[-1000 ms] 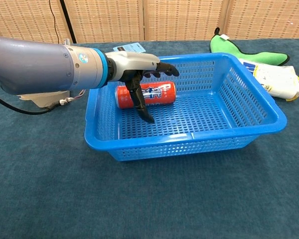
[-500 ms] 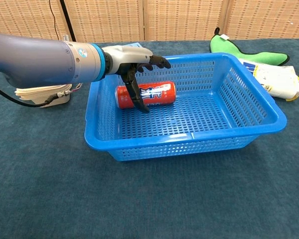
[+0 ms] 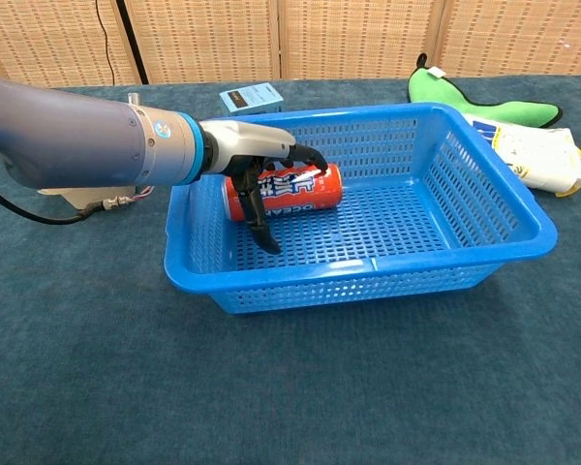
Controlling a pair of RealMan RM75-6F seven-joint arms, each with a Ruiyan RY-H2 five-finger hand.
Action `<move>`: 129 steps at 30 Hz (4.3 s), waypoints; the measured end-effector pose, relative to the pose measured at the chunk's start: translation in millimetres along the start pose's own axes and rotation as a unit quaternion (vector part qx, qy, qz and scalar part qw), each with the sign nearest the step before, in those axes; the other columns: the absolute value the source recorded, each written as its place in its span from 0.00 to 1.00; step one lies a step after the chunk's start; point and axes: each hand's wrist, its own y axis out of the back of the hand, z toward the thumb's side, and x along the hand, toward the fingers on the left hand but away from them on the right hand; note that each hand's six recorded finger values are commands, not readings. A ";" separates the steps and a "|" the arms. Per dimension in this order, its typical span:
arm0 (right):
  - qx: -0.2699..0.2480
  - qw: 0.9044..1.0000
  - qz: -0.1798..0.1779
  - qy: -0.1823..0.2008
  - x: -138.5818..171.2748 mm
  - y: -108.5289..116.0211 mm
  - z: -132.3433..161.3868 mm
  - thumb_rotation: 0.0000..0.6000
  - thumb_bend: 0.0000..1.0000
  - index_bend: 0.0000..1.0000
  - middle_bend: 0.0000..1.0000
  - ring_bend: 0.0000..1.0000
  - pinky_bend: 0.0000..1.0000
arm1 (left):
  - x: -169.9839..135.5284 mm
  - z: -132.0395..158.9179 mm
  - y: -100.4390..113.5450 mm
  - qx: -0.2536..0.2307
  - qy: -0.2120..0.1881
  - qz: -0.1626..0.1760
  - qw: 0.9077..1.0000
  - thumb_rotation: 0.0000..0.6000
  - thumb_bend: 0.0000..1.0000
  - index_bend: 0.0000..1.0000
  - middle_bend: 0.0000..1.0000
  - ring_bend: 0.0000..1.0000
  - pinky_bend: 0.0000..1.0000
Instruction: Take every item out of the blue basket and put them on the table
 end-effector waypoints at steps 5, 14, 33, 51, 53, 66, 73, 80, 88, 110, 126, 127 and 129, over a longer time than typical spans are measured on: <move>0.000 1.000 -0.001 0.002 1.1 0.6 1.1 1.00 0.00 0.00 0.00 0.00 0.00 | -11.9 10.7 -1.9 -0.005 -0.022 -0.011 1.000 1.00 0.13 0.00 0.00 0.00 0.07; 0.001 1.000 0.001 0.003 1.1 -0.7 2.5 1.00 0.00 0.00 0.00 0.00 0.00 | -25.8 14.3 15.5 0.014 -0.041 0.046 0.998 1.00 0.12 0.00 0.00 0.00 0.07; 0.002 1.000 0.002 0.002 1.1 0.1 1.4 1.00 0.00 0.00 0.00 0.00 0.00 | -12.8 9.6 -11.9 -0.007 -0.018 -0.003 1.000 1.00 0.12 0.00 0.00 0.00 0.07; 0.001 1.000 0.006 0.004 1.1 -1.8 2.5 1.00 0.00 0.00 0.00 0.00 0.00 | -4.6 17.1 -29.9 0.013 -0.006 0.002 1.000 1.00 0.39 0.08 0.07 0.17 0.43; 0.000 1.000 0.006 0.004 1.0 -1.8 2.4 1.00 0.00 0.00 0.00 0.00 0.00 | -3.3 18.0 -31.3 0.014 -0.002 0.004 1.000 1.00 0.46 0.15 0.13 0.23 0.47; 0.000 1.000 0.005 0.004 1.4 -0.2 1.7 1.00 0.00 0.00 0.00 0.00 0.00 | -10.8 30.5 0.1 -0.007 -0.017 0.069 0.997 1.00 0.50 0.30 0.25 0.33 0.50; -0.002 1.000 0.004 0.005 2.1 0.4 3.0 1.00 0.00 0.00 0.00 0.00 0.00 | -45.5 15.1 48.6 -0.021 -0.022 0.123 0.992 1.00 0.50 0.30 0.25 0.33 0.50; -0.006 1.000 0.001 0.009 3.2 3.1 5.5 1.00 0.00 0.00 0.00 0.00 0.00 | -96.1 -43.0 68.2 0.008 0.015 0.161 0.987 1.00 0.50 0.30 0.25 0.33 0.50; -0.011 1.000 0.000 0.015 5.5 4.5 10.6 1.00 0.00 0.00 0.00 0.00 0.00 | -141.3 -119.6 22.9 0.036 0.067 0.157 0.985 1.00 0.48 0.29 0.25 0.33 0.50; -0.012 1.000 0.003 0.019 7.0 4.3 12.3 1.00 0.00 0.00 0.00 0.00 0.00 | -141.3 -161.3 -35.2 -0.014 0.053 0.136 0.989 1.00 0.11 0.00 0.00 0.00 0.00; 0.029 1.000 0.001 0.006 5.1 1.4 6.2 1.00 0.00 0.00 0.00 0.00 0.00 | -248.4 -215.9 -0.9 0.011 0.175 0.303 0.937 1.00 0.11 0.00 0.00 0.00 0.00; 0.036 0.999 0.002 0.004 4.6 0.2 5.0 1.00 0.00 0.00 0.00 0.00 0.00 | -257.0 -220.0 -3.0 0.011 0.188 0.313 0.931 1.00 0.11 0.00 0.00 0.00 0.00; 0.050 0.999 0.004 -0.004 3.6 -3.0 2.2 1.00 0.00 0.00 0.00 0.00 0.00 | -273.9 -227.7 -8.5 0.011 0.214 0.330 0.919 1.00 0.11 0.00 0.00 0.00 0.00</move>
